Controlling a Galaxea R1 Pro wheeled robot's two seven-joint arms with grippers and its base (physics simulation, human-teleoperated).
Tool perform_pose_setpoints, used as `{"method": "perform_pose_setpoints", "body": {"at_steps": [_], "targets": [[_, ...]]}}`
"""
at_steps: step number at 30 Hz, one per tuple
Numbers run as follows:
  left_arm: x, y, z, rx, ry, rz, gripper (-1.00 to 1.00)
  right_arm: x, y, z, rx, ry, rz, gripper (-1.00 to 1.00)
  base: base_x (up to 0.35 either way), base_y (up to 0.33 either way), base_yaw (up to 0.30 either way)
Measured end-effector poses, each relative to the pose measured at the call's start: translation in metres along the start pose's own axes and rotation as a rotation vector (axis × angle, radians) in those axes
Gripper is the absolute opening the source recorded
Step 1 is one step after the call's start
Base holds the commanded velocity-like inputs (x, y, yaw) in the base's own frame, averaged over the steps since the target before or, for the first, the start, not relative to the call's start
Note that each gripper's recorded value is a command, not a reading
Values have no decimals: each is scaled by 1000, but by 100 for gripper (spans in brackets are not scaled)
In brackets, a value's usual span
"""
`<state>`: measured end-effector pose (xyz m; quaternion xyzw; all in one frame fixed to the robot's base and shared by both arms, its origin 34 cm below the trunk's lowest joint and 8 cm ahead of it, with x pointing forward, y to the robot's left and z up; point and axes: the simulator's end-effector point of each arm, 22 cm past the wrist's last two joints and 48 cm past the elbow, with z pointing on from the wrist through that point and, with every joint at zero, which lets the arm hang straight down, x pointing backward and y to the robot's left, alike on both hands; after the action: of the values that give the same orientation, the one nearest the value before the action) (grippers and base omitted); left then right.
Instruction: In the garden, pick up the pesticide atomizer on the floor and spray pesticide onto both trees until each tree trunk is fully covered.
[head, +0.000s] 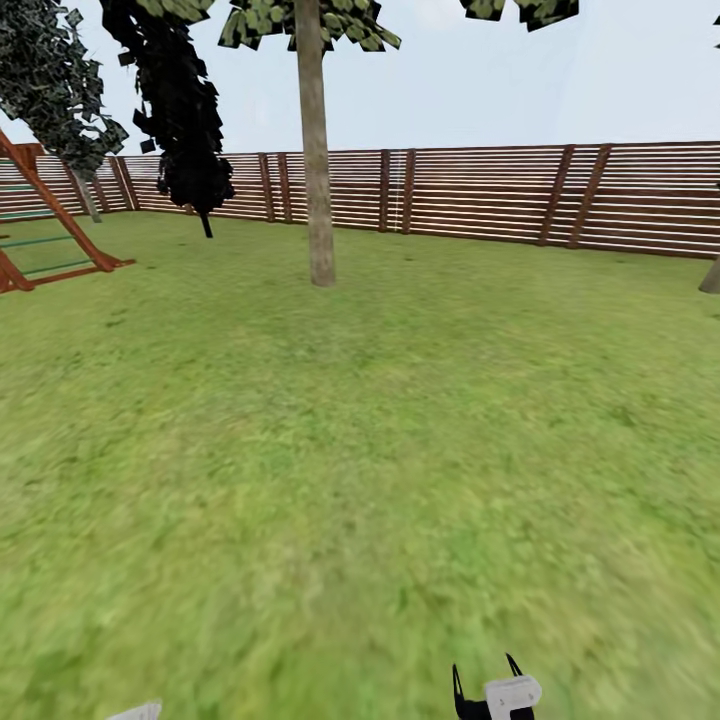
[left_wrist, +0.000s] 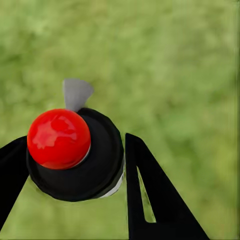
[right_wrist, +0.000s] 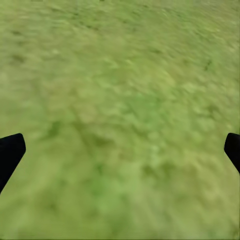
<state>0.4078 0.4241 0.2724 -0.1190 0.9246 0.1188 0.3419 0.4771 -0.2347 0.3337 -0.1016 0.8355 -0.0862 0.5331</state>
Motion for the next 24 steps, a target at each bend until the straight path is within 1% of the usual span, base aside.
{"method": "perform_pose_setpoints", "body": {"at_steps": [24], "targets": [[0, 0, 0, 1, 0, 0, -100, 0, 0, 0, 0, 0, 0, 100, 339, 0, 0]]}}
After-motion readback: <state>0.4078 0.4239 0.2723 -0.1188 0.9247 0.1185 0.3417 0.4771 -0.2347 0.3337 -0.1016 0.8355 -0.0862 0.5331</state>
